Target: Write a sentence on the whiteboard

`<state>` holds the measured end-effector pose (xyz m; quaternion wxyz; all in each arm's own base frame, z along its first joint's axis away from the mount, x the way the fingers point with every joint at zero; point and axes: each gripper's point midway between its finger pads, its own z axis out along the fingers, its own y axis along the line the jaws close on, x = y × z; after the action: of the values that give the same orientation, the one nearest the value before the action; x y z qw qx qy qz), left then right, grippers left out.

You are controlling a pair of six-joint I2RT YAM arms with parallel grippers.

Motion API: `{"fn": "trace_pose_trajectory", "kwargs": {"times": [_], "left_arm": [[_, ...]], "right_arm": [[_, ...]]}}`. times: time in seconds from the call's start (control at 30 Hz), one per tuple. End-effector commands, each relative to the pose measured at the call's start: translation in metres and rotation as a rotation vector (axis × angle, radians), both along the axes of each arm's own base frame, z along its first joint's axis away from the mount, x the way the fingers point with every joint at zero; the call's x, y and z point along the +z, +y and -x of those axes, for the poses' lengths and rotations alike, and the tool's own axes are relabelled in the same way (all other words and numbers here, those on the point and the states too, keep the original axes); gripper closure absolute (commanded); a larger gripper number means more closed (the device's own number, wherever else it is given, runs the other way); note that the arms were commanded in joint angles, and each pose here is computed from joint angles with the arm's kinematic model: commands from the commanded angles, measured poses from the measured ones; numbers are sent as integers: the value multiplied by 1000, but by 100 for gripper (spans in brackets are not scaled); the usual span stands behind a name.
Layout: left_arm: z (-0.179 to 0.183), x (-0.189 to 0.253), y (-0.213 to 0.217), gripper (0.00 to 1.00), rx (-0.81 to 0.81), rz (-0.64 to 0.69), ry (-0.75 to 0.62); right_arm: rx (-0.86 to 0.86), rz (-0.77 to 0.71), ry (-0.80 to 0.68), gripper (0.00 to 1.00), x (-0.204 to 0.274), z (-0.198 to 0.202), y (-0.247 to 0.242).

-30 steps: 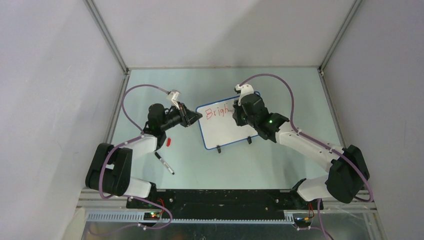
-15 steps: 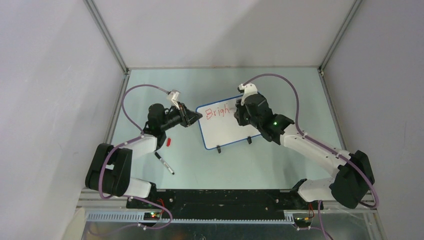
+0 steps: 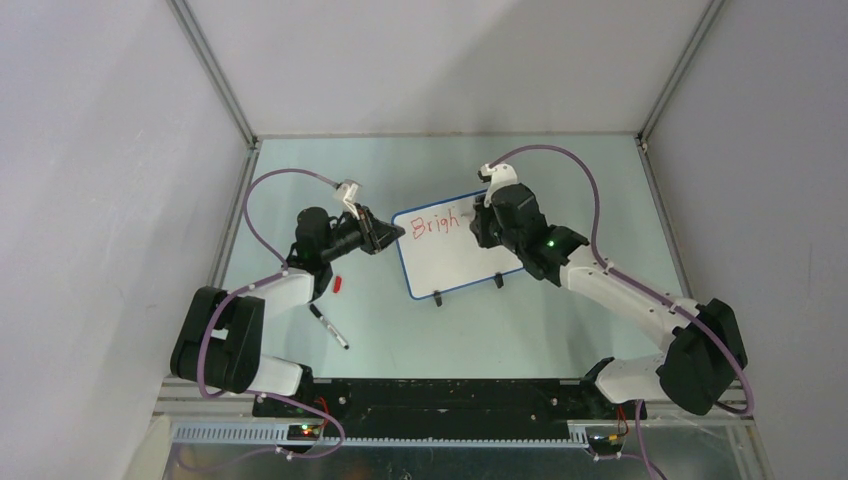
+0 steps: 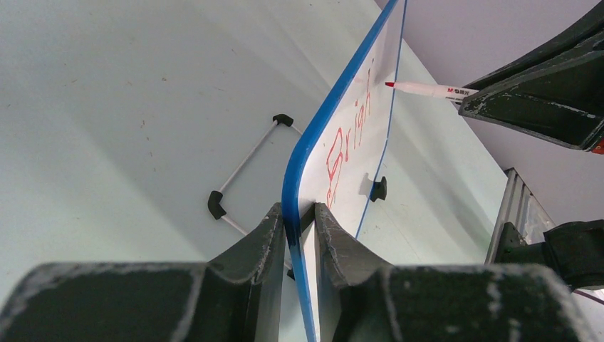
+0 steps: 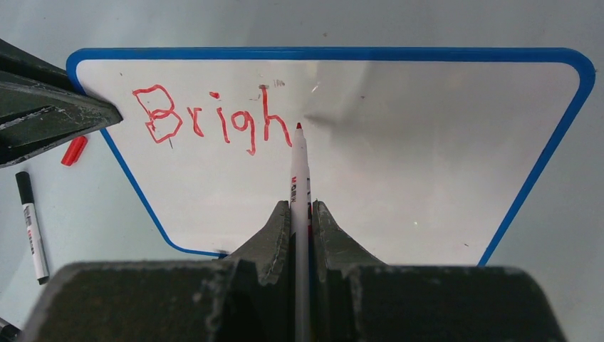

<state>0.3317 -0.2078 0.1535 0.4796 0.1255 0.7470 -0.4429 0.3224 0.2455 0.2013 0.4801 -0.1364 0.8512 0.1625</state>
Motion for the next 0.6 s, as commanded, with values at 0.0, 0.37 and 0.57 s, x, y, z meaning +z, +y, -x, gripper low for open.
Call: {"fn": "trace_pose_trajectory", "kwargs": {"times": [0.0,0.37,0.57], "left_arm": [[-3,23,-4,76,-17,-3,-88],[-3,23,-4,76,-18,-2,-87],[-3,23,-3,76,-16,-3,-89]], "right_arm": [[10,-43,-53,100,24,-11,10],[13,-39,-48,100,22,-15,13],[4,-24,-44,100,18,-18,12]]}}
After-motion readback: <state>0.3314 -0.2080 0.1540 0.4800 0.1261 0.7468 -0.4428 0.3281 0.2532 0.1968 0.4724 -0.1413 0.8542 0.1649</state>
